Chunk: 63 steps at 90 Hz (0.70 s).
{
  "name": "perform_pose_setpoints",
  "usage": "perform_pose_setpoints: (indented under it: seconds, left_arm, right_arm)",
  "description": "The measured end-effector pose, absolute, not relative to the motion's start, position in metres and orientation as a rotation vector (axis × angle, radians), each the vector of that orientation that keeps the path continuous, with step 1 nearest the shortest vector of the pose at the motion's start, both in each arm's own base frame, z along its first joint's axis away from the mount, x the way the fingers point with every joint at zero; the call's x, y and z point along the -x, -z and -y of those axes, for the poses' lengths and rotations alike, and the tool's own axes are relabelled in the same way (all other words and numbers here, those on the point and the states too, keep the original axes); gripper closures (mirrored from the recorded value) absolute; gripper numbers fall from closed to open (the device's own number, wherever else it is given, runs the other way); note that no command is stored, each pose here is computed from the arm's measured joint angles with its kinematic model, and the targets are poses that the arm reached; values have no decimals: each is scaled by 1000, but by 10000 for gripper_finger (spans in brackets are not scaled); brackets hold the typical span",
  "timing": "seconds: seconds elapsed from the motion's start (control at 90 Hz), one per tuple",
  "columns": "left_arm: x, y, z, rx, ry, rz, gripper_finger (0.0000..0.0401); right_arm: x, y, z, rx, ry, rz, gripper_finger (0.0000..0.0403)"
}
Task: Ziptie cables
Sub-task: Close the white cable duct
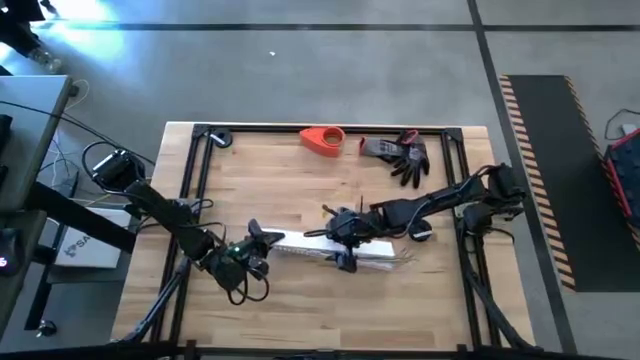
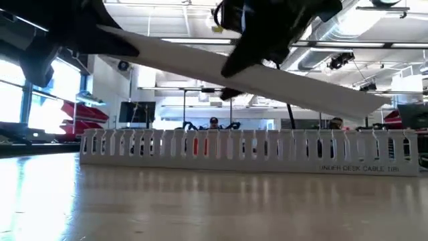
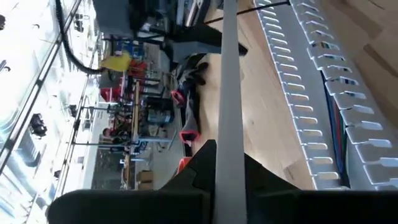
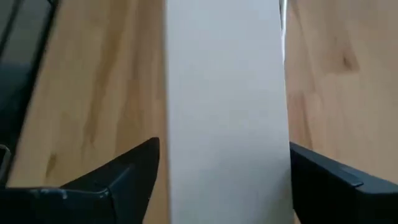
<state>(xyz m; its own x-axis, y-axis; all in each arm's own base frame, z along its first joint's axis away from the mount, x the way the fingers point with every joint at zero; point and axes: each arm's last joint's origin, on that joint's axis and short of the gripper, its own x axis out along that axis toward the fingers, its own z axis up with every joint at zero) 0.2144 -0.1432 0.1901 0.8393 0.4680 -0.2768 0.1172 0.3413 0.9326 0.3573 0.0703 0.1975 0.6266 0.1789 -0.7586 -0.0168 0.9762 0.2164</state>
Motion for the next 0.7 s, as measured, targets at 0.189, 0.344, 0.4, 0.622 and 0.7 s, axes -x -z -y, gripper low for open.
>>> perform_pose_setpoints:
  seconds: [0.189, 0.344, 0.4, 0.622, 0.7]
  left_arm:
    - [-214, -190, 143, -1206, -242, -561, 401]
    - [-216, -189, 141, -1108, -231, -552, 389]
    - [-217, -190, 140, -1056, -223, -545, 375]
    - [-211, -211, 134, -876, -245, -464, 292]
    - [-207, -220, 131, -739, -264, -421, 267]
  right_arm:
    - [-354, -195, -70, -207, -102, -933, 210]
    - [-352, -193, -69, -217, -63, -954, 210]
    - [-350, -193, -69, -210, -32, -971, 210]
    - [-333, -201, -57, -179, 219, -1031, 210]
    - [-321, -215, -55, -154, 283, -1032, 210]
